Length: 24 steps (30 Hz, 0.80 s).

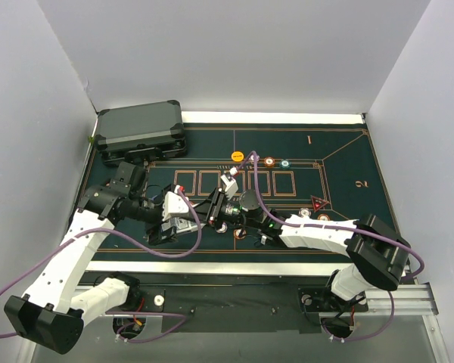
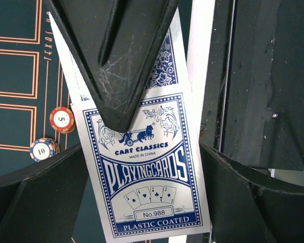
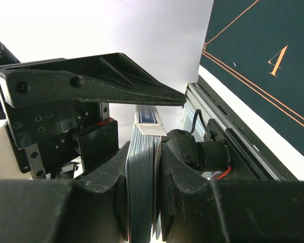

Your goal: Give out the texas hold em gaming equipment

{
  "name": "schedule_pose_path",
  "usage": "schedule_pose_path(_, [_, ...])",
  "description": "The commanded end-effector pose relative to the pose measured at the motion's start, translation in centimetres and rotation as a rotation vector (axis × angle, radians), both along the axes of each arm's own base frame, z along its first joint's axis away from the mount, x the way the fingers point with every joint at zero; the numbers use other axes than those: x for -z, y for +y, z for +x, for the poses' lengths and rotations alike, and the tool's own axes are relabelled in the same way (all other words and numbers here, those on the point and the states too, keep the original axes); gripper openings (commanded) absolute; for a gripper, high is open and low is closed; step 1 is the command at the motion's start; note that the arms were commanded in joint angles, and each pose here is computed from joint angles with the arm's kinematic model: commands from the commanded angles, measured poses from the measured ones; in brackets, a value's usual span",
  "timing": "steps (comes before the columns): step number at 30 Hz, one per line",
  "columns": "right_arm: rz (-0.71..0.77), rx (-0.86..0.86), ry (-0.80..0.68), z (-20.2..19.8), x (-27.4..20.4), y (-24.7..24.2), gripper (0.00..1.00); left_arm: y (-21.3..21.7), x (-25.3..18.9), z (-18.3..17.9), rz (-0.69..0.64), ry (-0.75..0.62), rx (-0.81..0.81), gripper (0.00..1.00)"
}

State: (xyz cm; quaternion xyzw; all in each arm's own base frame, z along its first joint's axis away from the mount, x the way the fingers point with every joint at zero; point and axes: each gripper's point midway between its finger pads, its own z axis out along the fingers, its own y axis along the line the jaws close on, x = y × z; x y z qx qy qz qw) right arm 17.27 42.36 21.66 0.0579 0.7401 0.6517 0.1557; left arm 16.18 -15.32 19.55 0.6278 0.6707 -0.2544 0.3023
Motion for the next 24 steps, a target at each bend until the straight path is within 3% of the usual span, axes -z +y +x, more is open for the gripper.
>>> schedule_pose_path(1, [0.102,0.005,-0.075,0.2,-4.0,0.7,0.0,-0.7,-1.0,0.4,-0.055,-0.044,0.015,0.95])
schedule_pose_path(7, [0.086,0.008,-0.066,0.0,-3.1,0.8,0.0,-0.9,-1.5,0.5,-0.075,-0.07,0.019,0.88])
schedule_pose_path(18, [0.087,0.007,-0.054,-0.1,-2.7,0.9,0.01,-0.8,-1.0,-0.4,-0.064,-0.008,0.028,0.59])
schedule_pose_path(20, [0.082,0.005,-0.049,-0.2,-2.5,0.8,0.09,-0.9,-0.9,-0.5,-0.071,0.018,0.012,0.53])
schedule_pose_path(21, [0.075,0.005,-0.044,-0.2,-2.3,0.7,0.2,-0.9,-0.8,-0.6,-0.073,0.029,0.011,0.49])
schedule_pose_path(24, [0.054,0.001,-0.043,-0.3,-1.9,0.1,0.34,-0.9,-0.7,-1.5,-0.082,0.058,0.023,0.47])
